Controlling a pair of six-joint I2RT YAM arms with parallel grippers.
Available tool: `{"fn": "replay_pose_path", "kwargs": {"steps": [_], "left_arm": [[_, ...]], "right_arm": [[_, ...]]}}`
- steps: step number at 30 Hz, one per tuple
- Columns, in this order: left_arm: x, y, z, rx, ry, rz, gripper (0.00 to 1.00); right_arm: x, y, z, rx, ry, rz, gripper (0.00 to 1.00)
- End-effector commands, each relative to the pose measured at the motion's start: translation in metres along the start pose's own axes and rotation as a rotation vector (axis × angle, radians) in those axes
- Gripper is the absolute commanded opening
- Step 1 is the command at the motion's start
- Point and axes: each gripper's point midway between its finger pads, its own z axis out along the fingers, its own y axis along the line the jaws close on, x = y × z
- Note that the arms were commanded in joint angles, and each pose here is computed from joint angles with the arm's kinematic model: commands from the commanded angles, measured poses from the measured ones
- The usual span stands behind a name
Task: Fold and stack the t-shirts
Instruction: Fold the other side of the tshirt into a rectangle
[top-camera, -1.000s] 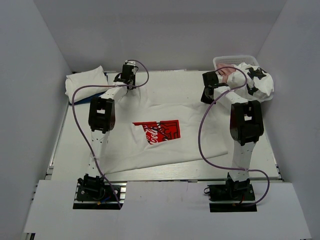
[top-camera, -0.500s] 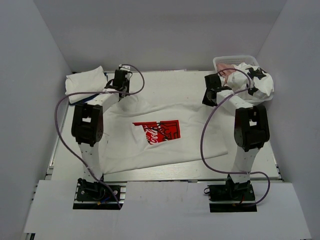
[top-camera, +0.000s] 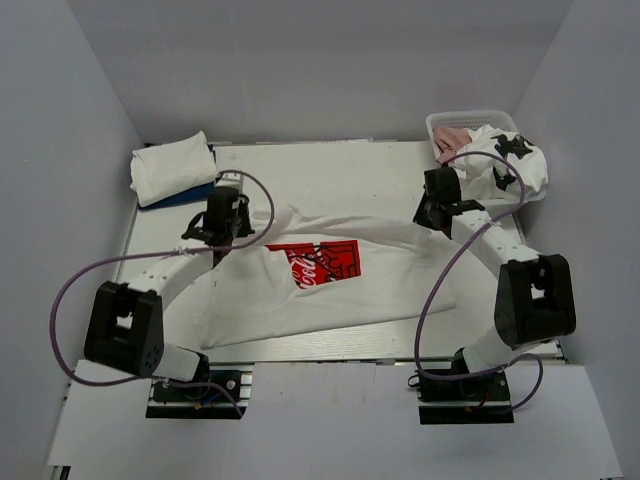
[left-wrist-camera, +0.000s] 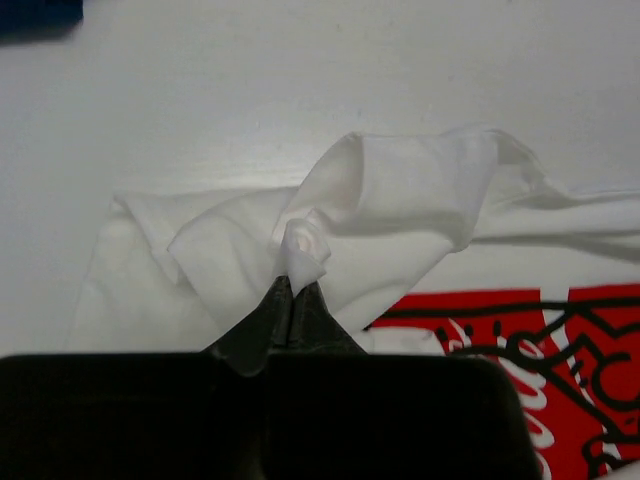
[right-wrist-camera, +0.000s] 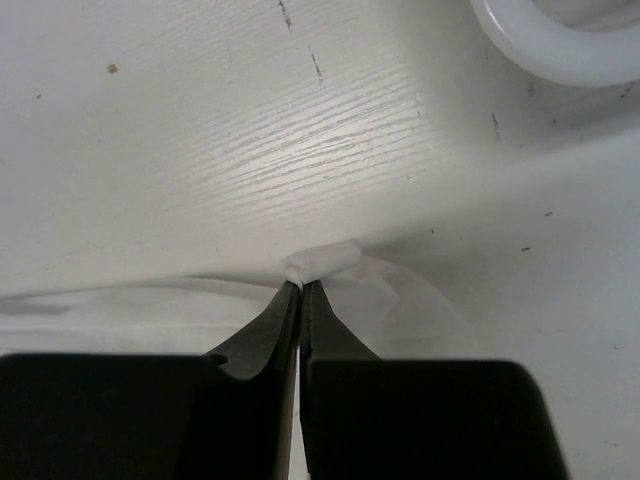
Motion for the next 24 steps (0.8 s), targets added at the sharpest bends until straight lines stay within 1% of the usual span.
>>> {"fn": "replay_pose_path", "kwargs": {"steps": [1,2,3,4,5,6,7,8,9,13,15,17,19,20,22,24], "left_arm": [[0.003,-0.001,-0.032,0.024,-0.049,-0.108,0.0],[0.008,-0.002,-0.038,0.032,-0.048,-0.116,0.0],[0.021,0.001,-0.042,0.028,-0.035,-0.127,0.0],[0.017,-0.001,-0.054,0.05,-0.065,-0.168,0.0],[0.023,-0.002,-0.059,0.065,-0.057,-0.183,0.0],[0.04,-0.002,-0.062,0.083,-0.029,-0.197,0.0],[0.048,-0.003,-0.067,0.09,-0.014,-0.235,0.0],[0.049,-0.001,-0.076,0.097,-0.031,-0.261,0.0],[0.068,0.003,-0.078,0.087,-0.003,-0.278,0.0],[0.084,0.008,-0.095,0.086,-0.006,-0.326,0.0],[0.093,0.015,-0.099,0.052,0.007,-0.348,0.0],[0.087,0.014,-0.106,0.058,-0.006,-0.366,0.0],[0.082,0.019,-0.108,0.03,-0.011,-0.365,0.0],[0.069,0.019,-0.112,0.022,-0.033,-0.369,0.0],[0.068,0.024,-0.116,-0.008,-0.022,-0.354,0.0],[0.069,0.019,-0.117,0.023,-0.008,-0.353,0.0]], "right_arm": [[-0.009,-0.008,-0.015,0.006,-0.077,0.021,0.0],[-0.01,-0.009,-0.019,0.003,-0.085,0.025,0.0],[-0.01,-0.01,-0.019,0.003,-0.09,0.029,0.0],[-0.002,-0.014,-0.021,0.005,-0.084,0.028,0.0],[0.001,-0.017,-0.02,0.011,-0.08,0.036,0.0],[0.006,-0.019,-0.02,0.01,-0.071,0.037,0.0],[0.006,-0.019,-0.02,0.009,-0.079,0.048,0.0],[0.013,-0.024,-0.02,0.025,-0.072,0.046,0.0],[0.013,-0.025,-0.02,0.026,-0.076,0.05,0.0],[0.016,-0.027,-0.02,0.026,-0.069,0.062,0.0],[0.018,-0.026,-0.022,0.02,-0.07,0.069,0.0],[0.019,-0.029,-0.022,0.03,-0.072,0.072,0.0],[0.012,-0.028,-0.027,0.018,-0.097,0.073,0.0],[0.01,-0.029,-0.03,0.019,-0.1,0.07,0.0],[-0.001,-0.026,-0.035,0.017,-0.125,0.058,0.0],[-0.005,-0.029,-0.037,0.026,-0.141,0.03,0.0]]}}
